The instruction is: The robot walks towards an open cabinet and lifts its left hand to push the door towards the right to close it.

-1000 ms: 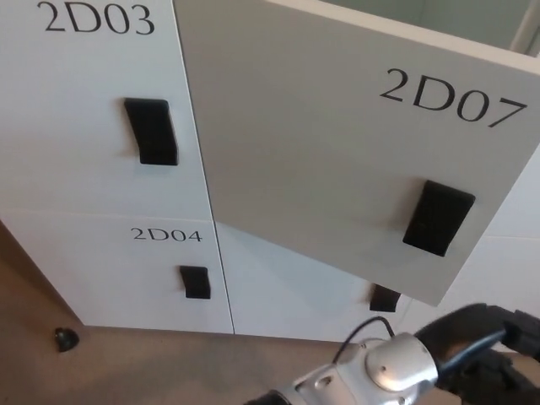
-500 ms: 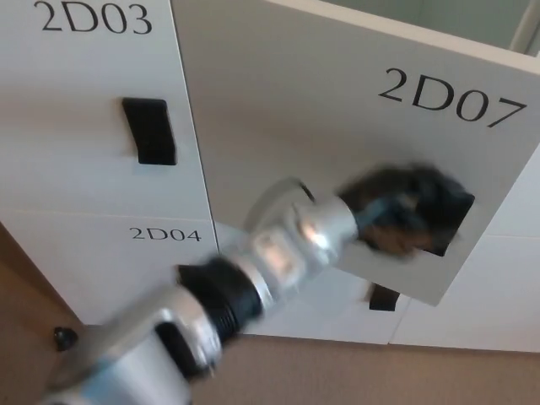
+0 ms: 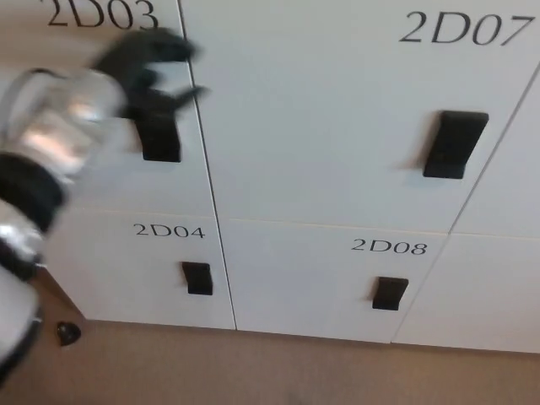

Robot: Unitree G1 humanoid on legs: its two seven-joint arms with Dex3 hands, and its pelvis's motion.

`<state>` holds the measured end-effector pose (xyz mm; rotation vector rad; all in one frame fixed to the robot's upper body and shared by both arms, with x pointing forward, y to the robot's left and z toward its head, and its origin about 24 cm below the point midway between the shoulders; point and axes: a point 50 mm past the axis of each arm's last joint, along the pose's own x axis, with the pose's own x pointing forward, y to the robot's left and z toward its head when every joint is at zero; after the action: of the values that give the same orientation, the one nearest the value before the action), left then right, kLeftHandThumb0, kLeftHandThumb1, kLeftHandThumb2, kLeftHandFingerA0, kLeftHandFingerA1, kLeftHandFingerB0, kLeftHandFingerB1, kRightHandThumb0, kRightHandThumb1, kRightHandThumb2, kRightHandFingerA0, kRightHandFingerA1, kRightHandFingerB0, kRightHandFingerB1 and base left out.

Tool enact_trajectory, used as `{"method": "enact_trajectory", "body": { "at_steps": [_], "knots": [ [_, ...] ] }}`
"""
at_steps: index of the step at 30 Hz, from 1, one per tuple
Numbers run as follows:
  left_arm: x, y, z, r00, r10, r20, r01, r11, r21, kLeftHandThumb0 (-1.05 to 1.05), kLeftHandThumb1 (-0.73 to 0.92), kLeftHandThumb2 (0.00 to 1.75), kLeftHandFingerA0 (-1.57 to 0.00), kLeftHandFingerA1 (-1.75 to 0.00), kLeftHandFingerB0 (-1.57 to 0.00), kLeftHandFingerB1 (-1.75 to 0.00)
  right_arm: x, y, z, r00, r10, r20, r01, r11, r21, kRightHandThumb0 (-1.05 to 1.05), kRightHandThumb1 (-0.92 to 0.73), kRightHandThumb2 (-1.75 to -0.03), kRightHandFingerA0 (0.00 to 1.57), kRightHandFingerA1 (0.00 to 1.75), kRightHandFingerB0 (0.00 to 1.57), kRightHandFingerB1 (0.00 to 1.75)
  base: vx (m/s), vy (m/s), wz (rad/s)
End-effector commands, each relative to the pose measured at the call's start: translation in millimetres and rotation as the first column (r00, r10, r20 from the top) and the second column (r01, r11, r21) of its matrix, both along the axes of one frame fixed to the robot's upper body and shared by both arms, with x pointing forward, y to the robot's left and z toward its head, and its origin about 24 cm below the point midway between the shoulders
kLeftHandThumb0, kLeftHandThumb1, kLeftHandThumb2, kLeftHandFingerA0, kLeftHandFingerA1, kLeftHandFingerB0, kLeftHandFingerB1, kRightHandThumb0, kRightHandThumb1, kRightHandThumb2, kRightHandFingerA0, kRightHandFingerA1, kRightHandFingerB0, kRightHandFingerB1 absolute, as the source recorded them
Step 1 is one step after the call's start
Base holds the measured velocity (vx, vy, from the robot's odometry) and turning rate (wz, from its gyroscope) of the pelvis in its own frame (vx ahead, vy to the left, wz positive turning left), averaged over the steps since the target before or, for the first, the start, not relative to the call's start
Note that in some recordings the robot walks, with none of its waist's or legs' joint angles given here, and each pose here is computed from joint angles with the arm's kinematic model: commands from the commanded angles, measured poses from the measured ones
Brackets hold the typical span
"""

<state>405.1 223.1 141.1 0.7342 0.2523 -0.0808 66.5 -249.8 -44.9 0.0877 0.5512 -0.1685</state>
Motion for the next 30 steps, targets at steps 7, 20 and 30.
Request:
{"method": "enact_trajectory", "body": {
  "at_steps": [7, 20, 30],
  "knots": [
    [-139.1, 245.0, 150.2, 0.706, 0.634, 0.316, -0.604, 0.772, -0.198, -0.52, 0.76, 0.62, -0.12, -0.3, -0.08, -0.27, 18.7, 9.4, 22.4, 0.939, 0.344, 0.018, -0.332, 0.918, -0.218, -0.41, -0.57, -0.81, 0.52, 0.6, 0.35, 0.51, 0.0, 0.0, 0.0],
    [-229.3, 144.8, 33.6, 0.883, -0.436, 0.174, 0.464, 0.752, -0.469, -0.37, 0.49, 0.88, -0.45, -0.63, -0.33, -0.55, 40.6, -8.1, 30.2, 0.948, 0.318, 0.026, -0.303, 0.922, -0.242, -0.31, -0.71, -0.61, 0.53, 0.52, 0.38, 0.42, 0.0, 0.0, 0.0],
    [-337.9, 83.0, -42.8, 0.615, -0.775, 0.145, 0.597, 0.338, -0.728, -0.57, 0.54, 0.96, -0.49, -0.7, -0.31, -0.57, 62.8, -21.2, 33.0, 0.984, -0.073, 0.161, 0.054, 0.992, 0.117, -0.37, -0.68, -0.6, 0.51, 0.53, 0.43, 0.43, 0.0, 0.0, 0.0]
  ]
}}
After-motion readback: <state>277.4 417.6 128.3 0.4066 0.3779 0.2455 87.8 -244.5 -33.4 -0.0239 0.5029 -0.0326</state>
